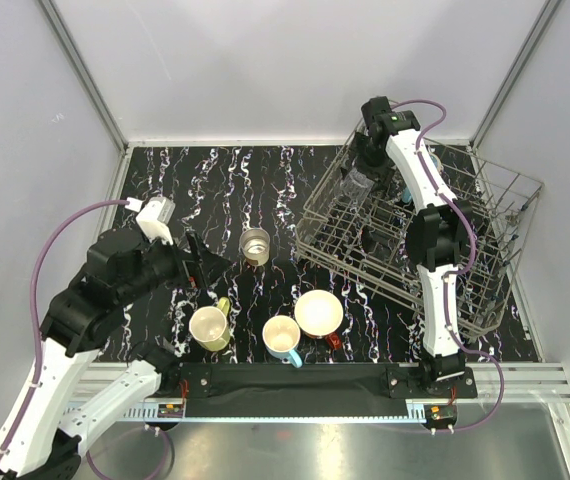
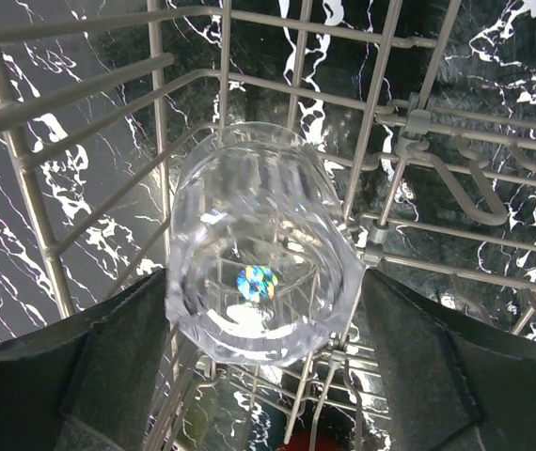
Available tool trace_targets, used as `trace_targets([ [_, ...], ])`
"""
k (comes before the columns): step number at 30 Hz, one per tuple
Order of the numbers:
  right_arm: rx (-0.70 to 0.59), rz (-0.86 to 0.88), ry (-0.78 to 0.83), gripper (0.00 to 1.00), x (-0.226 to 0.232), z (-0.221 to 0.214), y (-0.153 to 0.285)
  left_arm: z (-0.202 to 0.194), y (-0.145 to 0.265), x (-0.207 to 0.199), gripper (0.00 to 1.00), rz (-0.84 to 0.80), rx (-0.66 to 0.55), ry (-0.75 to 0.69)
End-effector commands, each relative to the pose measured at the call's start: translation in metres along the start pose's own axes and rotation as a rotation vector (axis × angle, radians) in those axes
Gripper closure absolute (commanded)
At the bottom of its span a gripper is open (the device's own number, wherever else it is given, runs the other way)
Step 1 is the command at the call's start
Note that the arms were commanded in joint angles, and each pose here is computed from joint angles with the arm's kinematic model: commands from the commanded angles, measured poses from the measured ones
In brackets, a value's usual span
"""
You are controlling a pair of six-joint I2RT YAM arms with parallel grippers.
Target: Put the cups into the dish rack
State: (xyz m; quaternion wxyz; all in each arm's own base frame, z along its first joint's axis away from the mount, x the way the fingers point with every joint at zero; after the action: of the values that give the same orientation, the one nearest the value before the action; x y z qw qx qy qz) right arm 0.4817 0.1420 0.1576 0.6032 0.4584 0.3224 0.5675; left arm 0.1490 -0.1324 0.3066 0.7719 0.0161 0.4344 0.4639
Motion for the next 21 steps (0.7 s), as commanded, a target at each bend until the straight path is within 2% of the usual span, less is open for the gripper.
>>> trace_targets([
  [1, -0.045, 0.018, -0.002, 0.12, 0.000, 0.010, 0.023, 0.002, 0.003, -0.006, 0.01, -0.036, -0.008, -0.018],
  [7, -0.052, 0.030, -0.004, 0.11, -0.001, 0.006, 0.028, 0.001, 0.004, -0.007, 0.01, -0.038, -0.007, -0.016],
  [15, -0.068, 0.040, -0.004, 0.17, 0.000, 0.007, 0.025, 0.001, 0.006, -0.008, 0.01, -0.044, -0.008, -0.017],
  [21, -0.090, 0.026, -0.009, 0.44, -0.001, 0.010, 0.028, 0.001, 0.006, -0.006, 0.01, -0.037, -0.010, -0.023],
])
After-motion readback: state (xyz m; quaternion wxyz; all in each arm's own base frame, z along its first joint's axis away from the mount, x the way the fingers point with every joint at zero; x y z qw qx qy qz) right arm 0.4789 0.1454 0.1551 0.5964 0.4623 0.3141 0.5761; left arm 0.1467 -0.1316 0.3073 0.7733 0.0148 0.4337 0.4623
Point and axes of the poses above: each gripper's point midway between its finger pads, its own y axis back along the fingers, its own x axis along the line the jaws close on, z = x × y, the point moved 2 cm from there along y, back along the fingers, and after that the axes turned 14 degrees about y, right-handed, at the moved point
